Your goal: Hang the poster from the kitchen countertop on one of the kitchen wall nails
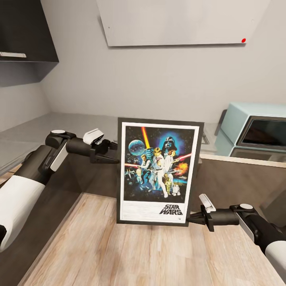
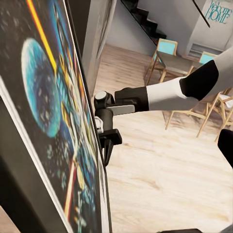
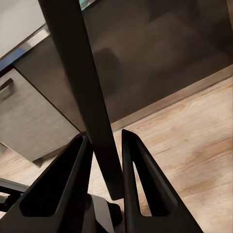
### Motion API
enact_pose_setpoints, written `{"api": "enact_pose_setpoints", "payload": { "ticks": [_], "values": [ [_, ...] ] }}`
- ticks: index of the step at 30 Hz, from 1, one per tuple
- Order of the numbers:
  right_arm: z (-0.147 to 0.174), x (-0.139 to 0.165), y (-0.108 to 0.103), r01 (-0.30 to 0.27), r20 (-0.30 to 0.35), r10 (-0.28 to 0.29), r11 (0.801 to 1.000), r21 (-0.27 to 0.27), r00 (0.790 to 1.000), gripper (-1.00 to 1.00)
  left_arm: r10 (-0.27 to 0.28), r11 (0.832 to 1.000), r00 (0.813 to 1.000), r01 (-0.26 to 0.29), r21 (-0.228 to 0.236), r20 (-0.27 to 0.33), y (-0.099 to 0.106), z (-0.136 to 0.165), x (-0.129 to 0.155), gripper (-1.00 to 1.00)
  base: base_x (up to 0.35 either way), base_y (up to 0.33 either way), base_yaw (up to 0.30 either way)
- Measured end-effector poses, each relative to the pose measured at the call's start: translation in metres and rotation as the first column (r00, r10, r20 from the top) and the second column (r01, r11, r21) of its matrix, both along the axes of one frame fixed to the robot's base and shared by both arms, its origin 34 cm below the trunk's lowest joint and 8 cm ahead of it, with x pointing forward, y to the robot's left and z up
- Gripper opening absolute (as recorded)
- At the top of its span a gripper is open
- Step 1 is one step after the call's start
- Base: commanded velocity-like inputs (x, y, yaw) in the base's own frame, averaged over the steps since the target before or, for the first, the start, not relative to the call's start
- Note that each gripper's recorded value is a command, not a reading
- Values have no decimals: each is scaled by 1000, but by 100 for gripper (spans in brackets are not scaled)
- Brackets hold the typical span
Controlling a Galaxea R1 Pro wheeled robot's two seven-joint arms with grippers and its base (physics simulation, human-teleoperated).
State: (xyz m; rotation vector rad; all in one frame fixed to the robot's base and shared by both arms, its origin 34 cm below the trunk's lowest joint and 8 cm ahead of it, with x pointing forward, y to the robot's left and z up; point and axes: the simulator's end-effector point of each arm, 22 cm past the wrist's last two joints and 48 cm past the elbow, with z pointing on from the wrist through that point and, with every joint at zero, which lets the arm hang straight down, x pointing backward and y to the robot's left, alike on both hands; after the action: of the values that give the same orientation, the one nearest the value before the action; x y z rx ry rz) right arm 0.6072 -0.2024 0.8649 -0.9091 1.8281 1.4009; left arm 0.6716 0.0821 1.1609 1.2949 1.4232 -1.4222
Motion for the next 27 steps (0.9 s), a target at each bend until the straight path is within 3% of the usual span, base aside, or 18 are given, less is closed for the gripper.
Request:
{"api": "enact_pose_setpoints", "payload": {
  "ticks": [10,27],
  "values": [
    [0,0,0,1,-2,-1,1000,0,1000,-100,2,1000,1000,-2,-1,4,1,1,0,100,0,0,0],
    [5,5,-8,28,4,-28,1000,13,1000,-100,47,999,999,-47,25,4,24,-4,8,100,0,0,0]
  ]
}}
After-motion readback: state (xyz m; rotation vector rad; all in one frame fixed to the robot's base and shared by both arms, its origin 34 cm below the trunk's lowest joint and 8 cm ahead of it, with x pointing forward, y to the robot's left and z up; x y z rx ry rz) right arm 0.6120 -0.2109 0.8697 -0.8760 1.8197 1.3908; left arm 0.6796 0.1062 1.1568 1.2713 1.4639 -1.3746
